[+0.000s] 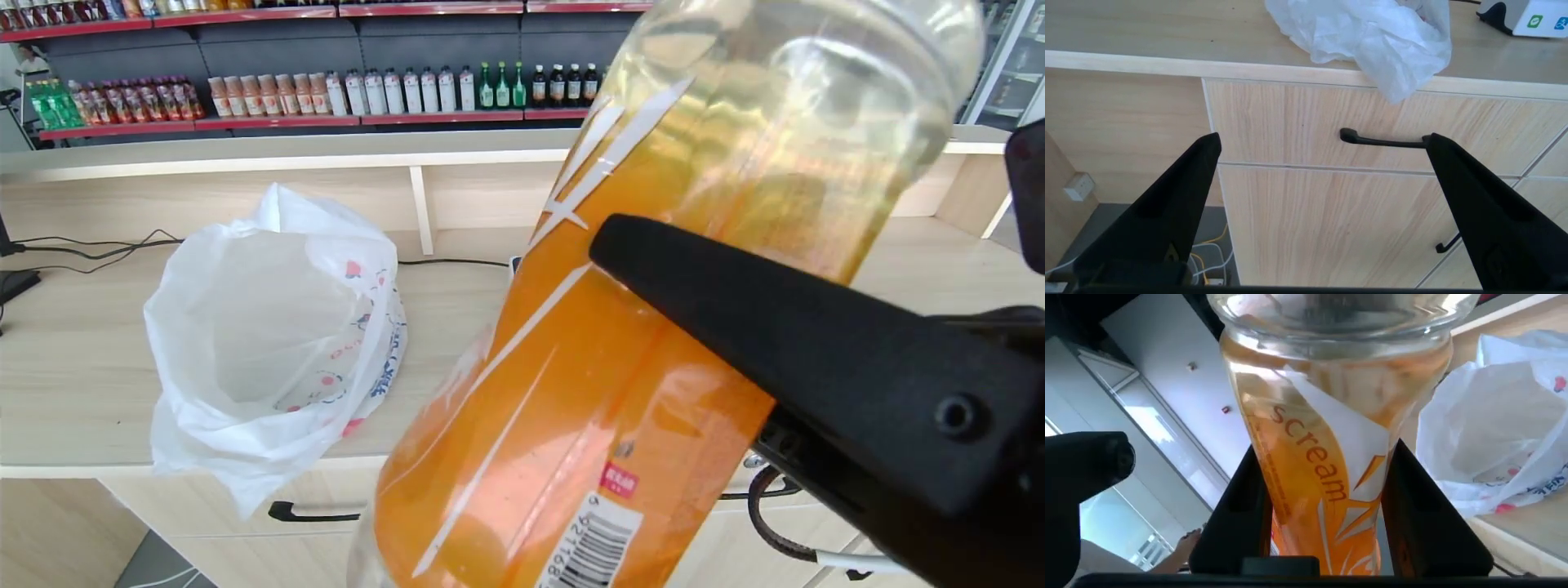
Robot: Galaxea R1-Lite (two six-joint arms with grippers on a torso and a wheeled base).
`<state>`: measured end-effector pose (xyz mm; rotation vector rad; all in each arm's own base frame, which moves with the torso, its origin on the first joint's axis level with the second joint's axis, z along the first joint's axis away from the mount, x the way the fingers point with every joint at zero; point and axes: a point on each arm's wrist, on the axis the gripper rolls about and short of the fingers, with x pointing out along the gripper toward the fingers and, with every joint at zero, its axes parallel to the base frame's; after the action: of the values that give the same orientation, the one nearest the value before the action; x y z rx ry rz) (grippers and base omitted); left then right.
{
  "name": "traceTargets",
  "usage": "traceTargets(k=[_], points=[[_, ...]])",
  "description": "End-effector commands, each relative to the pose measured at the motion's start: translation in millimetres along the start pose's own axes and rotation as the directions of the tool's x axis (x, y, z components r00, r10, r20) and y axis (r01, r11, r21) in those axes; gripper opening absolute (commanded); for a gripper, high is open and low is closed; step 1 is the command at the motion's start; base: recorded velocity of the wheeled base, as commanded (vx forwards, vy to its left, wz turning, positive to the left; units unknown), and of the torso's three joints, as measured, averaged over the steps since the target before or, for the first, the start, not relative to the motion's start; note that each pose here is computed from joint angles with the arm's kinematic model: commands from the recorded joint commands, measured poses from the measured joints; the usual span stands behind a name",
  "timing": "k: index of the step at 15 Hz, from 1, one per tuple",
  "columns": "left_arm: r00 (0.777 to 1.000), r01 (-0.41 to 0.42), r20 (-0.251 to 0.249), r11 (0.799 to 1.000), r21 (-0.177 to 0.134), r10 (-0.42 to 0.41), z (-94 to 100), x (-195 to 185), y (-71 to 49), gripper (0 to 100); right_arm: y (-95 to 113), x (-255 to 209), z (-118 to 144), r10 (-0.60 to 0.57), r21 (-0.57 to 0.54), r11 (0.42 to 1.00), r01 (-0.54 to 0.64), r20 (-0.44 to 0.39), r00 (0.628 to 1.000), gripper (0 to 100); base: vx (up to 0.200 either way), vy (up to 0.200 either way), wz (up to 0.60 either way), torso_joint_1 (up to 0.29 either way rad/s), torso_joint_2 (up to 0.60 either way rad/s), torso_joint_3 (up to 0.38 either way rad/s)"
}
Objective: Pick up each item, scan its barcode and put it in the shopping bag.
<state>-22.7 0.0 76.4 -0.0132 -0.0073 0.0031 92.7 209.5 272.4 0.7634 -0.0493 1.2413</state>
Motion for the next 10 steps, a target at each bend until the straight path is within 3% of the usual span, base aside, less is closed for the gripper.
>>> traceTargets(k=[1, 10], points=[[1.0, -0.001, 0.0, 1.0, -0.001, 0.001, 0.1, 0.0, 0.0, 100, 1.2, 19.7, 4.6, 0.021, 0.001, 1.0, -0.021, 0.028, 0.999, 0, 0.0, 0.0, 0.0, 0.0, 0.0, 0.0], [1.0, -0.001, 0.0, 1.0, -0.001, 0.001, 0.1, 0.0, 0.0, 100, -6.4, 34.7, -2.7, 0.006, -0.007, 1.0, -0.006, 0.023, 1.0, 0, 0.0, 0.0, 0.0, 0.0, 0.0, 0.0]])
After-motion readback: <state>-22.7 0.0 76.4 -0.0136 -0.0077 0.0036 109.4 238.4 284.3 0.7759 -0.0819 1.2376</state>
